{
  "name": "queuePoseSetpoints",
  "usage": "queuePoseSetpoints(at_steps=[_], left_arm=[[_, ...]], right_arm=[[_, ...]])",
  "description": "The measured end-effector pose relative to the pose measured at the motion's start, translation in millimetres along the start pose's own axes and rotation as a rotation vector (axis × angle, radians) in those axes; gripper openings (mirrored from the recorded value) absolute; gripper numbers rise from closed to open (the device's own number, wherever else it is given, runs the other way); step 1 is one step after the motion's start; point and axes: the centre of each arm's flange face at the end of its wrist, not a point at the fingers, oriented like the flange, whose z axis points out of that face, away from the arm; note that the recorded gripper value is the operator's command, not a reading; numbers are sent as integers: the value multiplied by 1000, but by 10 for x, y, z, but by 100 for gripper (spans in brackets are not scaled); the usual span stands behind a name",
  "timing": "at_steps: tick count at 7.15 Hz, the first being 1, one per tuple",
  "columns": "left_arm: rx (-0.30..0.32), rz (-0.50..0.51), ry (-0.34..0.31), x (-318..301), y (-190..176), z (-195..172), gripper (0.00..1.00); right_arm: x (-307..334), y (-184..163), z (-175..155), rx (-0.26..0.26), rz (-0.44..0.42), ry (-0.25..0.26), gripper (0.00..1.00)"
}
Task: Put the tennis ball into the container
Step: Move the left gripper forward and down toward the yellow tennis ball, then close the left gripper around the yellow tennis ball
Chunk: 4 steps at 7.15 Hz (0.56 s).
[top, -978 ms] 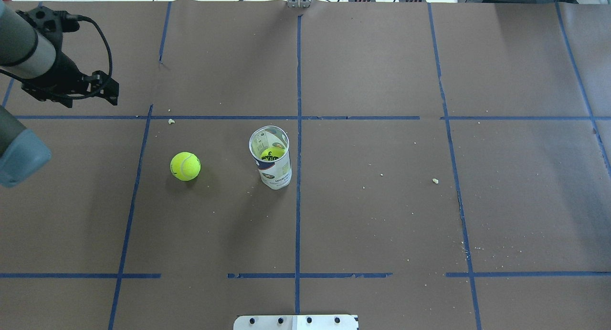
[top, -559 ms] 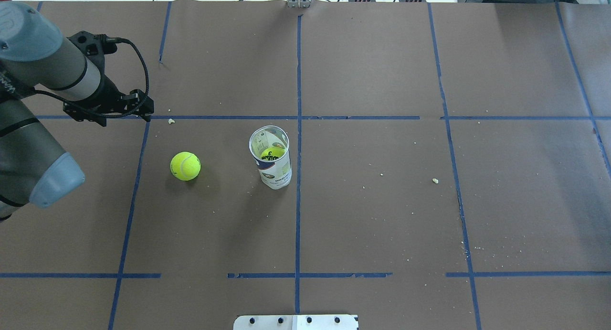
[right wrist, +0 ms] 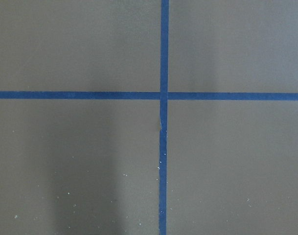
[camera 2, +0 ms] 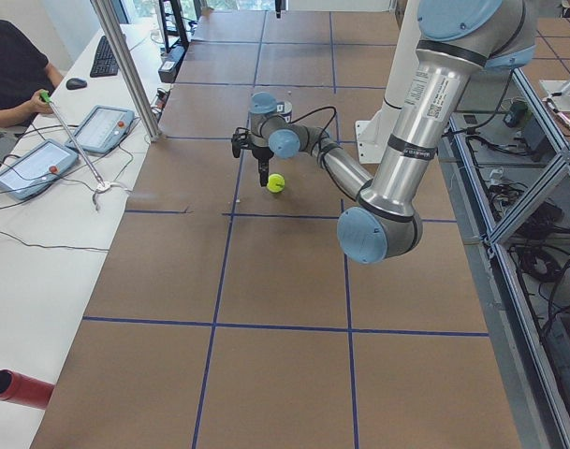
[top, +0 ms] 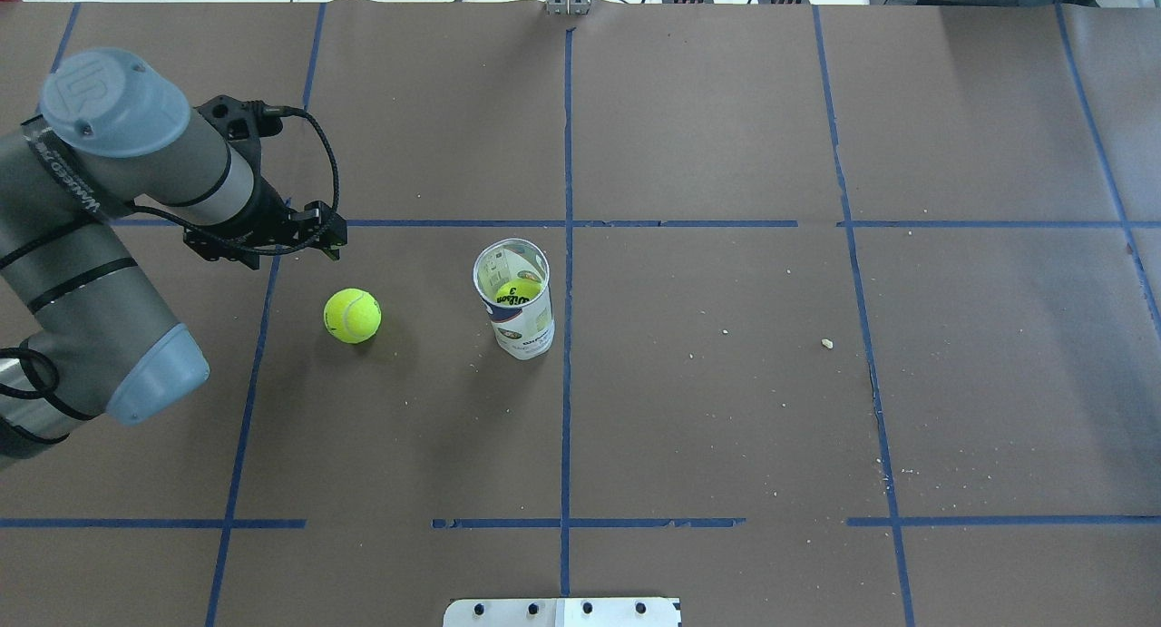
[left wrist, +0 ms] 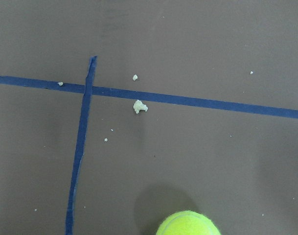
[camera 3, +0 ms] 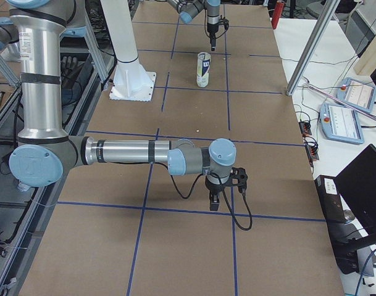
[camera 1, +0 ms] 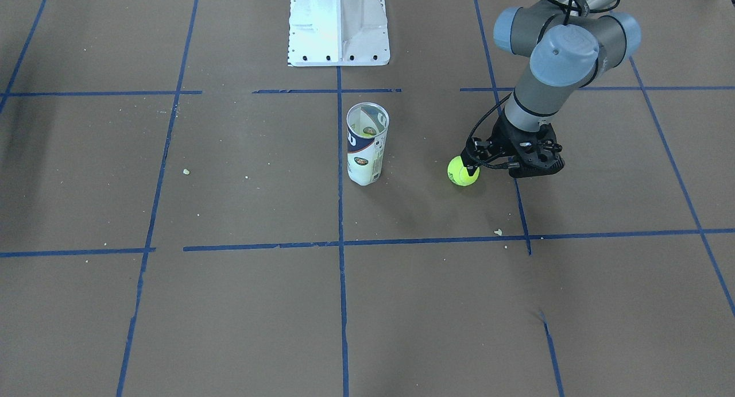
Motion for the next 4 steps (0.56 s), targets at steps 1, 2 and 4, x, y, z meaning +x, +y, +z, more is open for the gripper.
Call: queuePoseSetpoints(at_steps=[1,2,4], left_arm=[[-8,6,10,23,42,137,100],[-16,8,18,61,103,225,100],[-31,14,23,123,203,310,100]], right_arm=[[0,0,0,0,0,0,100],[0,0,0,0,0,0,100],[0,0,0,0,0,0,100]])
